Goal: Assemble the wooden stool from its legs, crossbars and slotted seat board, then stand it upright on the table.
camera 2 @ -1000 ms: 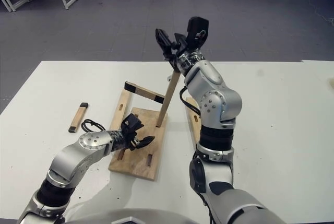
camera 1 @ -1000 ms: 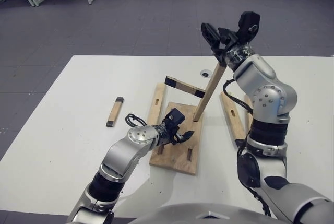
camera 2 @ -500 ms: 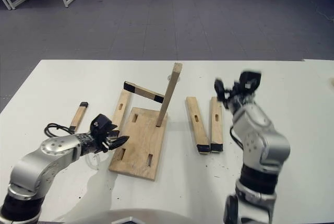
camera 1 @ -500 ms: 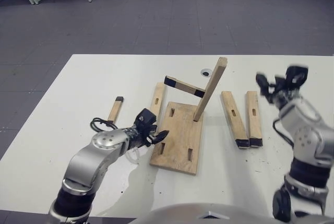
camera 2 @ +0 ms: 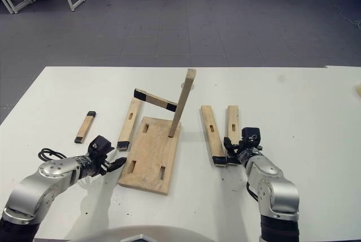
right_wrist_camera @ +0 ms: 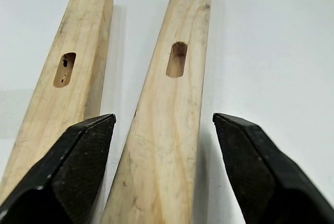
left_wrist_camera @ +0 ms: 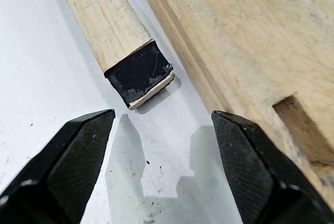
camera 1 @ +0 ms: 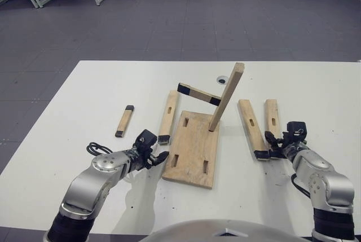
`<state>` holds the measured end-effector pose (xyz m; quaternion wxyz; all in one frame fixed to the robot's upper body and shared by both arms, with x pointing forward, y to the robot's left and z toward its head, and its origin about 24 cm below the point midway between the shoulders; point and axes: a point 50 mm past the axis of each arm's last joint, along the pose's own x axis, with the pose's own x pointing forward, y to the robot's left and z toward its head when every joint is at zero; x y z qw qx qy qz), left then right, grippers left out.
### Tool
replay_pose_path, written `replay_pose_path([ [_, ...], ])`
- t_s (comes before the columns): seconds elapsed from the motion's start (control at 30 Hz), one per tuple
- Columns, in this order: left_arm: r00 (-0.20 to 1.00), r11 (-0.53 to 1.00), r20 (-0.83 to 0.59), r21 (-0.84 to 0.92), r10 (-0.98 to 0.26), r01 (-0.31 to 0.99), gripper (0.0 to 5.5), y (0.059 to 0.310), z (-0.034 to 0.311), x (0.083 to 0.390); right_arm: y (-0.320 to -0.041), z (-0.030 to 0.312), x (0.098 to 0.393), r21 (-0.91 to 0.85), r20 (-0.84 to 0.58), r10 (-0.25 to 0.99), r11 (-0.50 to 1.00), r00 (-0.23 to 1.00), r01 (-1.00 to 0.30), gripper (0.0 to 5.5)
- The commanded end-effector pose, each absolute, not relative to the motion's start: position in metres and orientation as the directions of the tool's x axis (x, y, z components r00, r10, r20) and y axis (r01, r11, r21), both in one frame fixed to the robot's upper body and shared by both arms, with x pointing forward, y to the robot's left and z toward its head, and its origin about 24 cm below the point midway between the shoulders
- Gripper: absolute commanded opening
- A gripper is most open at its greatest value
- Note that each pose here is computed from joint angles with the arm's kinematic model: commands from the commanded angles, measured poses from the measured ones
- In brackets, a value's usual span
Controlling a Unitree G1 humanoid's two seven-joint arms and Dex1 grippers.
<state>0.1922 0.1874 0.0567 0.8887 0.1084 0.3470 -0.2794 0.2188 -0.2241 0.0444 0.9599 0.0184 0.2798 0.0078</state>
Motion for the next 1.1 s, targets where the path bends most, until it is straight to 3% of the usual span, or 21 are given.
replay_pose_path([
  [0.03,0.601,0.828,-0.690,0.005,-0.403,0.561,3.46,0.191,0.053,0.187,-0.229,0.035,0.211,-0.041,-0.608,0.005,0.998,0.794,-0.037,3.44],
  [0.13,0.607,0.837,-0.695,0.011,-0.387,0.547,3.46,0.197,0.054,0.187,-0.233,0.024,0.200,-0.090,-0.680,-0.011,0.994,0.733,-0.068,3.44],
  [0.23,0.597,0.834,-0.712,0.028,-0.371,0.552,3.46,0.201,0.052,0.185,-0.232,0.020,0.193,-0.060,-0.703,0.000,0.996,0.711,-0.060,2.84],
  [0.37,0.571,0.797,-0.701,0.005,-0.428,0.604,3.46,0.183,0.053,0.185,-0.236,0.025,0.199,-0.037,-0.692,0.008,0.998,0.721,-0.046,2.14],
  [0.57,0.540,0.737,-0.666,-0.021,-0.515,0.676,3.46,0.160,0.066,0.190,-0.253,0.053,0.227,-0.006,-0.585,-0.029,1.000,0.811,0.031,2.05],
  [0.73,0.531,0.700,-0.610,-0.054,-0.588,0.712,3.46,0.133,0.078,0.200,-0.255,0.086,0.259,0.044,-0.412,-0.038,0.997,0.910,0.061,2.05],
  [0.83,0.534,0.705,-0.617,-0.048,-0.578,0.708,3.46,0.143,0.084,0.202,-0.237,0.147,0.277,0.182,-0.098,0.146,0.975,0.984,-0.126,2.05],
  [0.9,0.538,0.703,-0.557,-0.121,-0.633,0.701,3.46,0.147,0.099,0.210,-0.219,0.182,0.273,0.270,0.069,0.382,0.882,0.922,-0.386,2.05],
  [0.97,0.492,0.612,-0.387,-0.304,-0.780,0.730,3.46,0.146,0.127,0.219,-0.202,0.204,0.253,0.338,0.168,0.685,0.636,0.709,-0.694,2.05],
  [1.0,0.447,0.528,-0.284,-0.380,-0.848,0.759,3.46,0.145,0.142,0.222,-0.199,0.209,0.242,0.355,0.190,0.777,0.516,0.600,-0.780,2.05],
  [1.1,0.250,0.215,0.007,-0.491,-0.968,0.844,3.46,0.145,0.181,0.223,-0.198,0.219,0.222,0.379,0.218,0.908,0.260,0.358,-0.888,2.05],
])
